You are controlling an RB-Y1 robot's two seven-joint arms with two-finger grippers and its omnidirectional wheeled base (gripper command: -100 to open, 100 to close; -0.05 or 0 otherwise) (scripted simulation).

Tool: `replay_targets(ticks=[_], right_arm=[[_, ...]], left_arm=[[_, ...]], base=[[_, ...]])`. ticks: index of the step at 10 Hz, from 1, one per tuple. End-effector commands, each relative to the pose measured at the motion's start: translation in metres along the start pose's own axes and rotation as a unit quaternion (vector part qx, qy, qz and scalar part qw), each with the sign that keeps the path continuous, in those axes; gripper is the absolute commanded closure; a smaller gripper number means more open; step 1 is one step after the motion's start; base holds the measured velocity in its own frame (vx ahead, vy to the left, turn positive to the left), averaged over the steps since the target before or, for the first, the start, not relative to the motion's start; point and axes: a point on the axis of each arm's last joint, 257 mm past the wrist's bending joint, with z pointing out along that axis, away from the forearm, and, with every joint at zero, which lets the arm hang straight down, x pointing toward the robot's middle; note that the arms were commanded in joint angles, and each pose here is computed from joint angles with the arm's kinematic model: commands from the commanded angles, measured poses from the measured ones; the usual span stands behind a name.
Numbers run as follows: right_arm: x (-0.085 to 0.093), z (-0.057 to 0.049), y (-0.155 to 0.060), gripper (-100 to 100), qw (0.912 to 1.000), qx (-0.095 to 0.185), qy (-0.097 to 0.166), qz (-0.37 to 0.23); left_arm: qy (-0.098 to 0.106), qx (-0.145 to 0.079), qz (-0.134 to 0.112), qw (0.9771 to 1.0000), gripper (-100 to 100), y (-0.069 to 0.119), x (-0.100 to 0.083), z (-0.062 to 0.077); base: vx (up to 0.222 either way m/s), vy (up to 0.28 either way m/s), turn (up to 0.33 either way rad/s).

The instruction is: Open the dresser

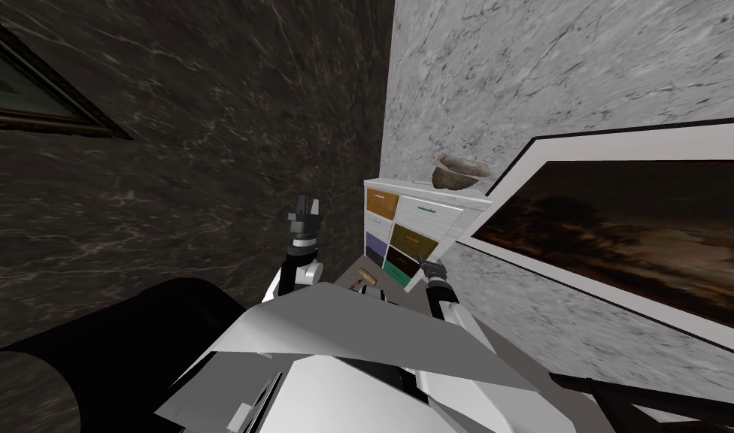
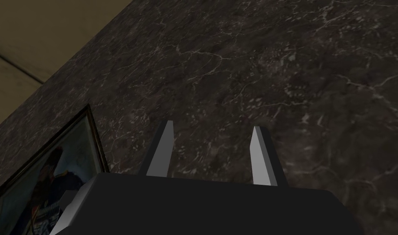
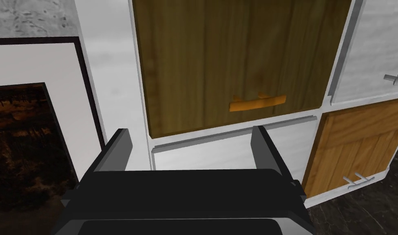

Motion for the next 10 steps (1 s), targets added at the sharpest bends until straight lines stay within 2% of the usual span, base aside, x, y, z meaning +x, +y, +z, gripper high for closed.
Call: replay_targets(ticks=[1, 5, 6, 10], right_arm=[[0.013, 0.004, -0.013, -100, 0.9981, 0.026, 0.012, -0.055], [0.011, 0.004, -0.016, -100, 0.9969, 0.031, 0.009, -0.072], [0.019, 0.005, -0.025, -100, 0.9935, 0.047, 0.016, -0.102], [0.018, 0.005, -0.025, -100, 0.9928, 0.047, 0.014, -0.109]], left_arm=[[0.0, 0.0, 0.0, 1.0, 0, 0.0, 0.0, 0.0], [0.0, 0.0, 0.0, 1.0, 0, 0.0, 0.0, 0.0], [0.0, 0.0, 0.0, 1.0, 0, 0.0, 0.0, 0.0], [0.0, 0.0, 0.0, 1.0, 0, 0.0, 0.0, 0.0]], base=[[0.046, 0.016, 0.016], [0.008, 0.009, -0.007], [-0.003, 0.012, -0.024], [0.008, -0.008, 0.026]])
